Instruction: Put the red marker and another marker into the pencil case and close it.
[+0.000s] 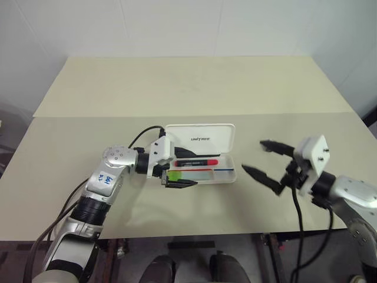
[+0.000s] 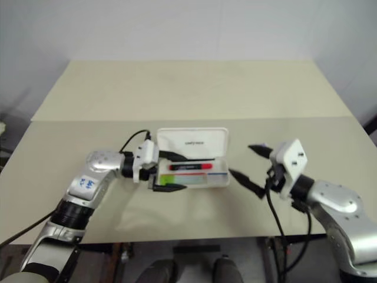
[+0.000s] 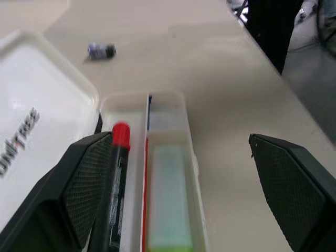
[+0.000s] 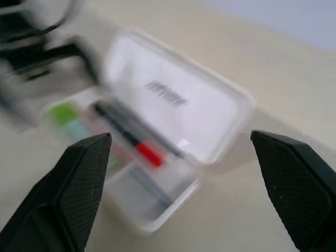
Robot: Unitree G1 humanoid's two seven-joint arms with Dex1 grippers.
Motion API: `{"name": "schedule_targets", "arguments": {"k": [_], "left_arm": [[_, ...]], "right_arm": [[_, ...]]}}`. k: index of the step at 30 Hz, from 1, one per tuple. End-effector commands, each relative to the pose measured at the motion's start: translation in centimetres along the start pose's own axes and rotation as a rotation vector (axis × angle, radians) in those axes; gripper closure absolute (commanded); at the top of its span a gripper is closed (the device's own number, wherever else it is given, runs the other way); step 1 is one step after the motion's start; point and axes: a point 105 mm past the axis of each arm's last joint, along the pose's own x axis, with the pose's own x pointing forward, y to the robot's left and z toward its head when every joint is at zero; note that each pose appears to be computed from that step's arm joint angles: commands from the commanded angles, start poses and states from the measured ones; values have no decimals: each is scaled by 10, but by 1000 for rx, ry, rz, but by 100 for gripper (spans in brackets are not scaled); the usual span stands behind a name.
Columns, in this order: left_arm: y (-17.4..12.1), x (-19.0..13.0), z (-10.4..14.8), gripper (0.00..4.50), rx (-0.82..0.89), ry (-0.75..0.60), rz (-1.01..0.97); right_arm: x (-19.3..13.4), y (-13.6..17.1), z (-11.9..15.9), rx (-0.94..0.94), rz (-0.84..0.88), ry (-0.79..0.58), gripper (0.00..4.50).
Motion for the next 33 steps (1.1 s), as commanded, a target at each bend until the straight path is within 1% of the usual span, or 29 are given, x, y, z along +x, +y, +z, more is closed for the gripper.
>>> {"name": "schedule_targets", "arguments": {"k": [1, 5, 8, 10, 16, 22, 23, 25, 29, 30, 33], "left_arm": [[5, -11, 18, 5, 37, -38, 34], [12, -24, 28, 5, 42, -43, 83], [19, -37, 35, 5, 38, -42, 131], [22, -44, 38, 5, 37, -37, 145], [27, -62, 45, 1, 34, -30, 203], [27, -66, 48, 1, 30, -30, 218], [28, -67, 48, 0, 31, -30, 222], [28, -67, 48, 0, 30, -31, 225], [27, -65, 48, 0, 29, -35, 221], [27, -65, 48, 0, 28, -36, 220], [27, -64, 48, 0, 27, -40, 216]], "right_arm": [[8, -33, -14, 64, -242, 42, 0], [14, -64, -41, 148, -487, 102, 0], [15, -79, -60, 188, -615, 147, 0], [17, -85, -65, 217, -667, 142, 0], [29, -89, -79, 221, -673, 182, 0], [39, -87, -87, 228, -643, 197, 0], [42, -84, -88, 233, -630, 194, 42], [48, -80, -89, 241, -609, 192, 98], [60, -68, -93, 253, -556, 193, 249], [62, -65, -94, 255, -541, 194, 278], [66, -61, -95, 254, -524, 198, 400]]}}
